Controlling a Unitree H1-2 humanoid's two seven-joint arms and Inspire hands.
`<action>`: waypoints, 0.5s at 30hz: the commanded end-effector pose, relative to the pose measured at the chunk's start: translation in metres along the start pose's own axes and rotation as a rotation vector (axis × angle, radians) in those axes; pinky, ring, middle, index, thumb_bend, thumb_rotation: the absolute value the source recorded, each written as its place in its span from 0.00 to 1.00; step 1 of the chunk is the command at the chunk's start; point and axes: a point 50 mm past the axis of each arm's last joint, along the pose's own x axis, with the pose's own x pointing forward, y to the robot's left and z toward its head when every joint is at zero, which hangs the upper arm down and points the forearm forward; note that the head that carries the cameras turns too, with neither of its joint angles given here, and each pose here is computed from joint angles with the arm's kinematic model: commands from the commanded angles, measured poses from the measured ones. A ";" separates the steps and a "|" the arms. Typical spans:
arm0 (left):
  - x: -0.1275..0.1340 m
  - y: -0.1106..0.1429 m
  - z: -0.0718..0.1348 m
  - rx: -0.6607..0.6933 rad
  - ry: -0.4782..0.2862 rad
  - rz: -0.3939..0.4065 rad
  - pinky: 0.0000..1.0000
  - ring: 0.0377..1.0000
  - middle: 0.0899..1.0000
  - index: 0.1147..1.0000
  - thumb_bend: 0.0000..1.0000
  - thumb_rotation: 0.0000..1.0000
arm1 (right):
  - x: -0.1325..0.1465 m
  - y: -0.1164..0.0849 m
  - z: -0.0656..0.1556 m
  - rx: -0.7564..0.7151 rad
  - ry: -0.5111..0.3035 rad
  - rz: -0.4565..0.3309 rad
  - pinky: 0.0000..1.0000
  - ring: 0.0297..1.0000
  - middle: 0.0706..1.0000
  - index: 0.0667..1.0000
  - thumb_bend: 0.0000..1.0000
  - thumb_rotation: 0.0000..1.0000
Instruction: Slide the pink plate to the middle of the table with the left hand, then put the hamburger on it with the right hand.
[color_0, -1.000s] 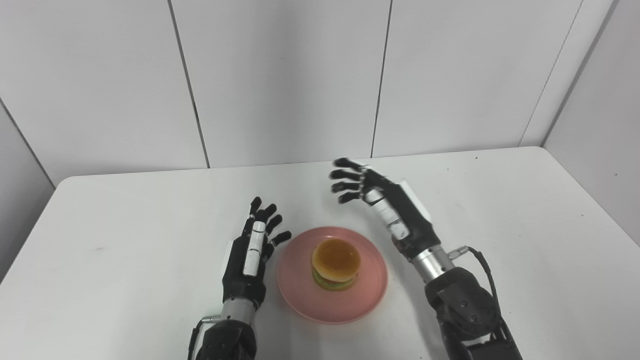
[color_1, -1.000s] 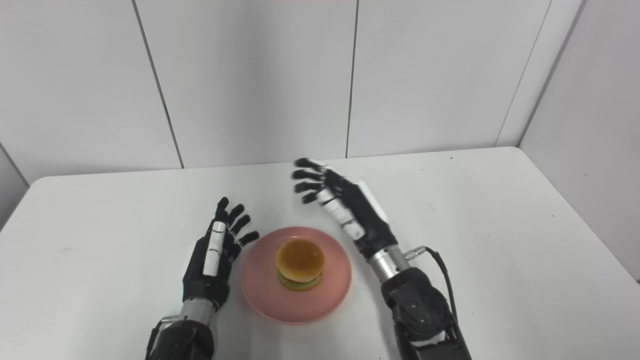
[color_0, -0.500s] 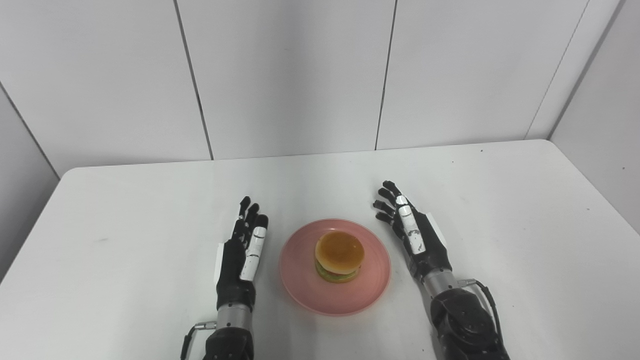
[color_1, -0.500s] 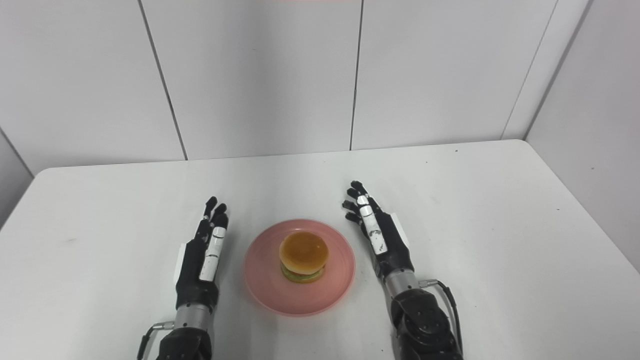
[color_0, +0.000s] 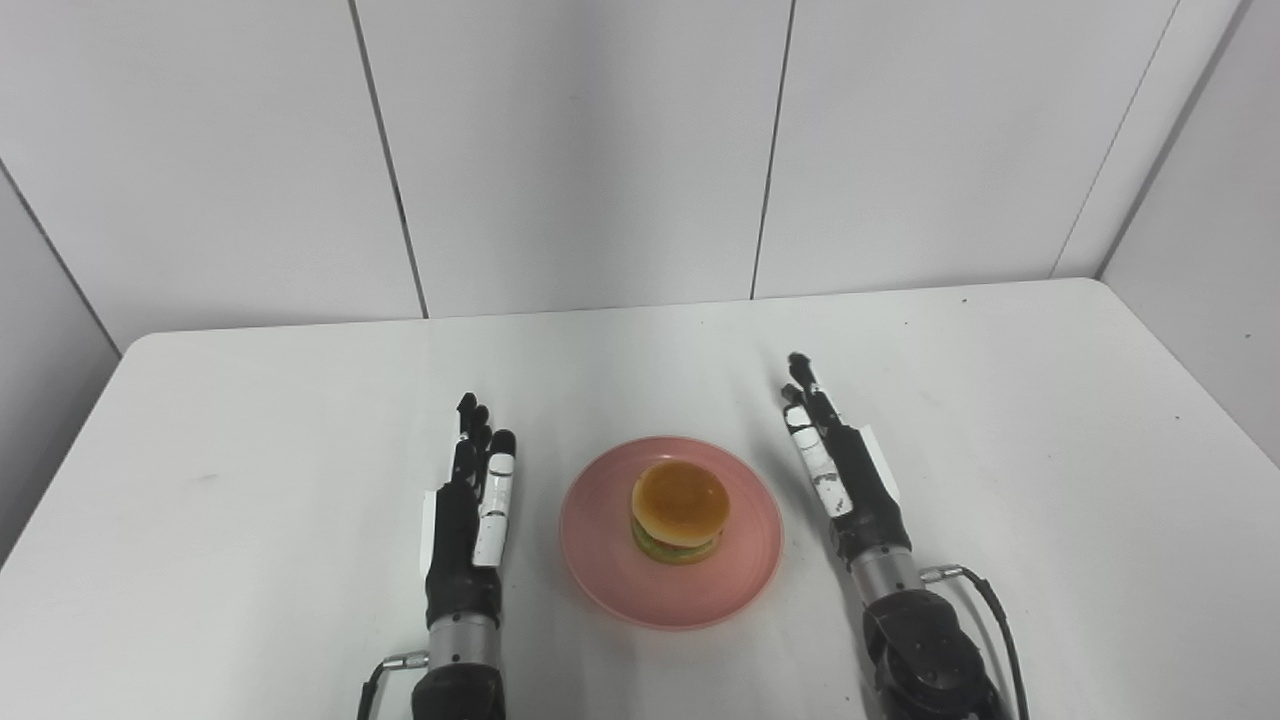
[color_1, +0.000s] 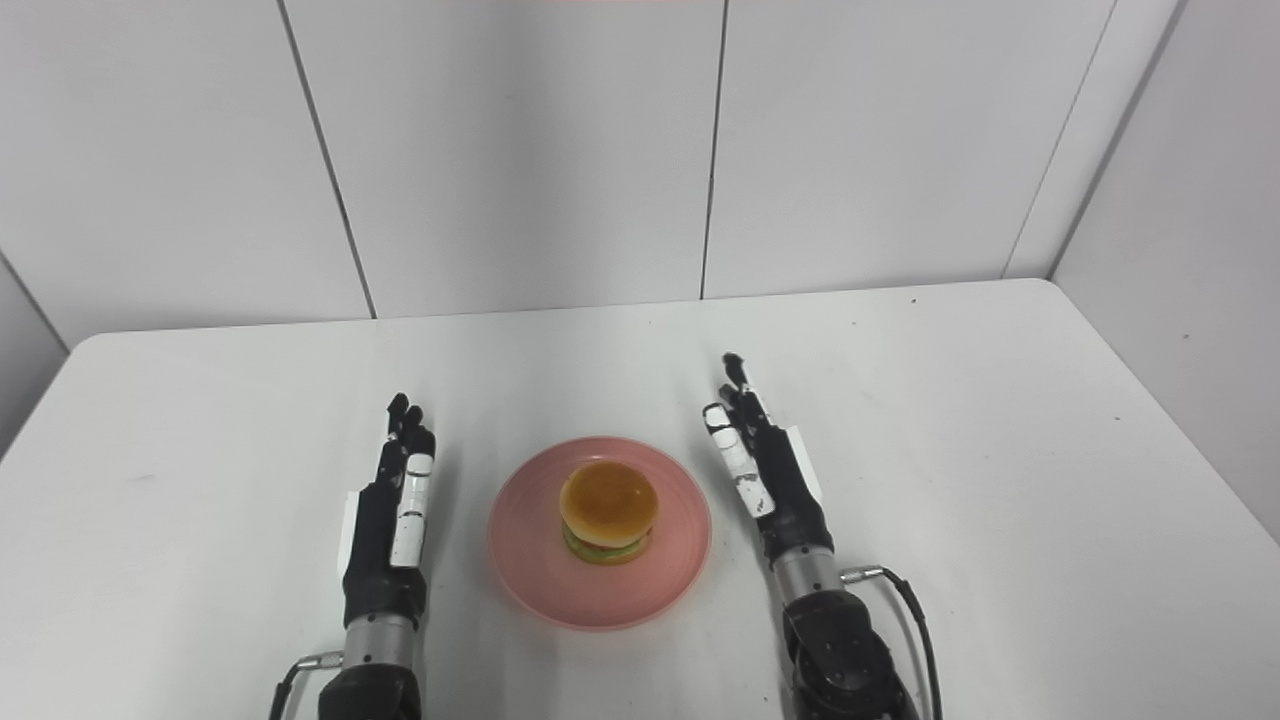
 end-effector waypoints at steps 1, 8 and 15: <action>-0.013 -0.003 -0.007 -0.029 0.049 -0.004 1.00 1.00 1.00 1.00 0.58 0.92 | -0.014 0.010 -0.007 0.040 -0.002 -0.017 1.00 1.00 1.00 1.00 0.86 1.00; -0.013 0.006 -0.004 -0.077 0.103 -0.094 1.00 1.00 1.00 1.00 0.61 0.91 | -0.027 0.015 -0.009 0.174 -0.022 -0.056 1.00 1.00 1.00 1.00 0.86 0.99; -0.017 0.000 -0.013 -0.082 0.135 -0.129 1.00 1.00 1.00 1.00 0.67 0.88 | -0.035 0.004 -0.013 0.255 -0.007 -0.087 1.00 1.00 1.00 1.00 0.83 0.99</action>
